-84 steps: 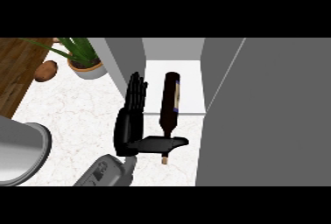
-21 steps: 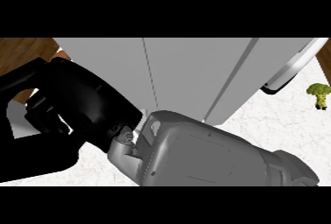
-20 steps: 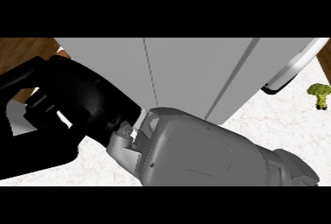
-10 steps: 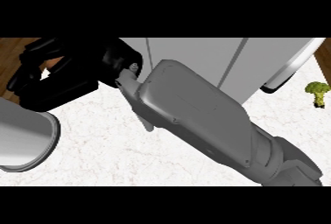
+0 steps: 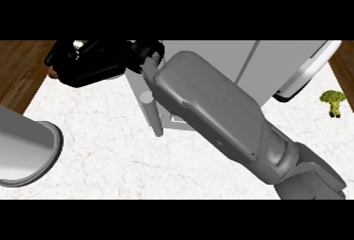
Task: Pick up the wine, place it into the cabinet and close the cabinet
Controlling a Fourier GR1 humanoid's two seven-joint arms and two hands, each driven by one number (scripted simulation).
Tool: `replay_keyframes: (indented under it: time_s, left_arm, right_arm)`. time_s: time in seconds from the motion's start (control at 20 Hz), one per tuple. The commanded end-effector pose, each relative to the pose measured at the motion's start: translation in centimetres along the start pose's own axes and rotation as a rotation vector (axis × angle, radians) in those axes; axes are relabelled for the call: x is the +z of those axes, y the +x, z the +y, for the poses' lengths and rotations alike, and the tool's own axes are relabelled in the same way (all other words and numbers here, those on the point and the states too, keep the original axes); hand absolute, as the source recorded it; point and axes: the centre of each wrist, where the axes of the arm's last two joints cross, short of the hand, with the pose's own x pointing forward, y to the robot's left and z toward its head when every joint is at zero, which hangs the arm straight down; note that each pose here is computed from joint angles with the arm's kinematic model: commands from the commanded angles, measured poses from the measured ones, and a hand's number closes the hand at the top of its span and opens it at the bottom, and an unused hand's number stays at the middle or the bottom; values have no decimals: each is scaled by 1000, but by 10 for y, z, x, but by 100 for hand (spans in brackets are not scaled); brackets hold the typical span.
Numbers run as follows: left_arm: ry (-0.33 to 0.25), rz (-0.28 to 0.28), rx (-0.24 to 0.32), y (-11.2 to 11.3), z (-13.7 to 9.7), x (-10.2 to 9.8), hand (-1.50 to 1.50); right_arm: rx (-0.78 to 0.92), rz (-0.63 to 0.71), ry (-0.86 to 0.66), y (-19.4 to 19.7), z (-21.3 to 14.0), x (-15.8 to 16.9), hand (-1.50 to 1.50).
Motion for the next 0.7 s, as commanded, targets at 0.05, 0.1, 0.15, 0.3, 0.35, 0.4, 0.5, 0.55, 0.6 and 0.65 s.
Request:
replay_keyframes:
  time_s: [0.05,0.1,0.15,0.3,0.35,0.4,0.5,0.55,0.6,0.65]
  left_arm:
    - [-12,-1,21,1,1,0,-150]
    - [-20,-9,22,7,-3,-3,-150]
    - [-28,8,42,2,-7,-4,-150]
    - [-34,6,43,2,-7,-3,-150]
    - [-36,2,58,3,-14,-9,-150]
    - [-44,2,69,6,-14,-12,-150]
    - [-42,21,91,-1,-20,-6,-150]
    - [-58,14,105,-1,-28,-8,-150]
    - [-62,33,96,1,-25,-8,-150]
    - [-43,36,97,0,-25,-8,-150]
  right_arm:
    - [-32,0,-267,-21,-84,34,150]
    - [-38,-10,-277,-13,-86,36,150]
    - [-26,3,-245,-26,-87,36,150]
    - [-46,-18,-316,-29,-104,50,150]
    - [-51,-36,-300,-25,-98,45,150]
    - [-49,-39,-302,-33,-100,47,150]
    - [-42,-38,-305,-26,-105,50,150]
    - [-49,-40,-298,-33,-103,48,150]
    - [-63,-36,-307,-36,-104,49,150]
    - [-57,-56,-307,-26,-105,49,150]
